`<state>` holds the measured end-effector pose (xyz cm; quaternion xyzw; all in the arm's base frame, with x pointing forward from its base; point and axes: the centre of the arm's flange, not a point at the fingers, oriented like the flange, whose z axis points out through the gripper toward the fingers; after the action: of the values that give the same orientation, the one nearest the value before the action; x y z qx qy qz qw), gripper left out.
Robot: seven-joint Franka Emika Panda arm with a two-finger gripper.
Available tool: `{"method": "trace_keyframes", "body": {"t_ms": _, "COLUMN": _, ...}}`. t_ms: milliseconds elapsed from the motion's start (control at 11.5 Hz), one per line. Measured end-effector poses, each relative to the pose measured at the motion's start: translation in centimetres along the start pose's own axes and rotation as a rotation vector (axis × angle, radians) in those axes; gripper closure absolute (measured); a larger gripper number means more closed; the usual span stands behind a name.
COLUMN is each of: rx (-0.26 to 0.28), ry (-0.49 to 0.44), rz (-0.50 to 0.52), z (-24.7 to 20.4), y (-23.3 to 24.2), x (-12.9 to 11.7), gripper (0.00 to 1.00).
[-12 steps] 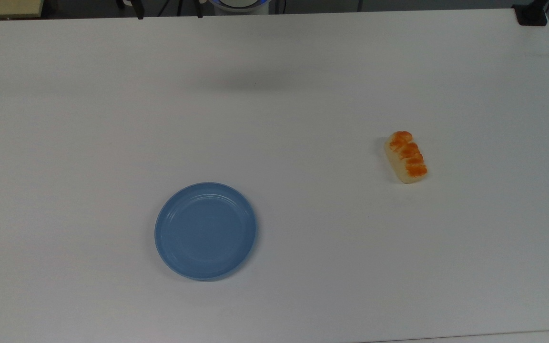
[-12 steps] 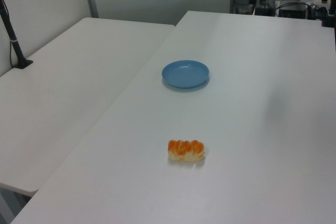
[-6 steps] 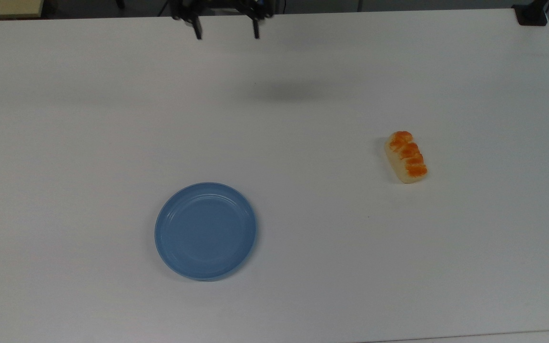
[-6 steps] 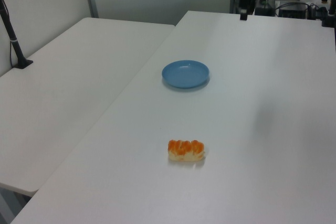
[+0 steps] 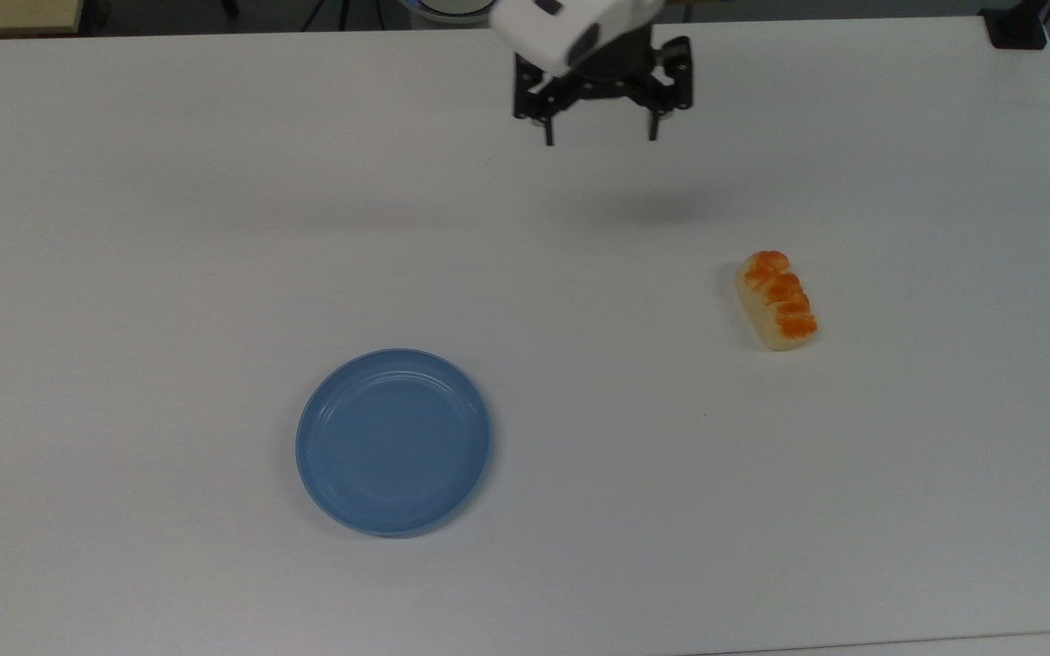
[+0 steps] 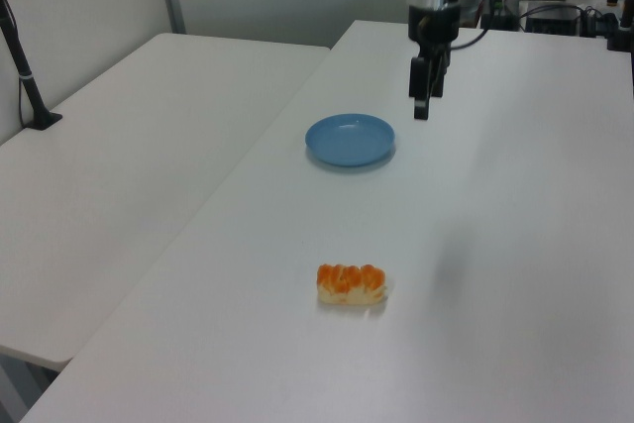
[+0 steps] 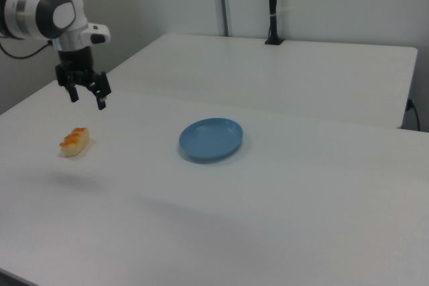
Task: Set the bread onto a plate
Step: 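Move the open gripper over the orange-glazed bread roll and lower it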
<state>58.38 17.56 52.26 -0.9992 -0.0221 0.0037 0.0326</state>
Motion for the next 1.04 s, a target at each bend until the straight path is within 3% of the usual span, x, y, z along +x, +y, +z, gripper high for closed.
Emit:
{"method": "trace_keyframes", "body": {"t_ms": 522, "rx": -0.050, "ry": -0.028, "rz": -0.118, "z": 6.3, "y": -10.0, "x": 1.6, "gripper": 0.00}}
{"method": "trace_keyframes", "body": {"t_ms": 783, "rx": -0.044, "ry": 0.037, "rz": -0.156, "z": 9.3, "y": -14.5, "x": 2.9, "gripper": 0.00}}
{"method": "trace_keyframes", "body": {"t_ms": 1043, "rx": -0.054, "ry": 0.101, "rz": -0.112, "z": 13.4, "y": -17.8, "x": 3.6, "gripper": 0.00}}
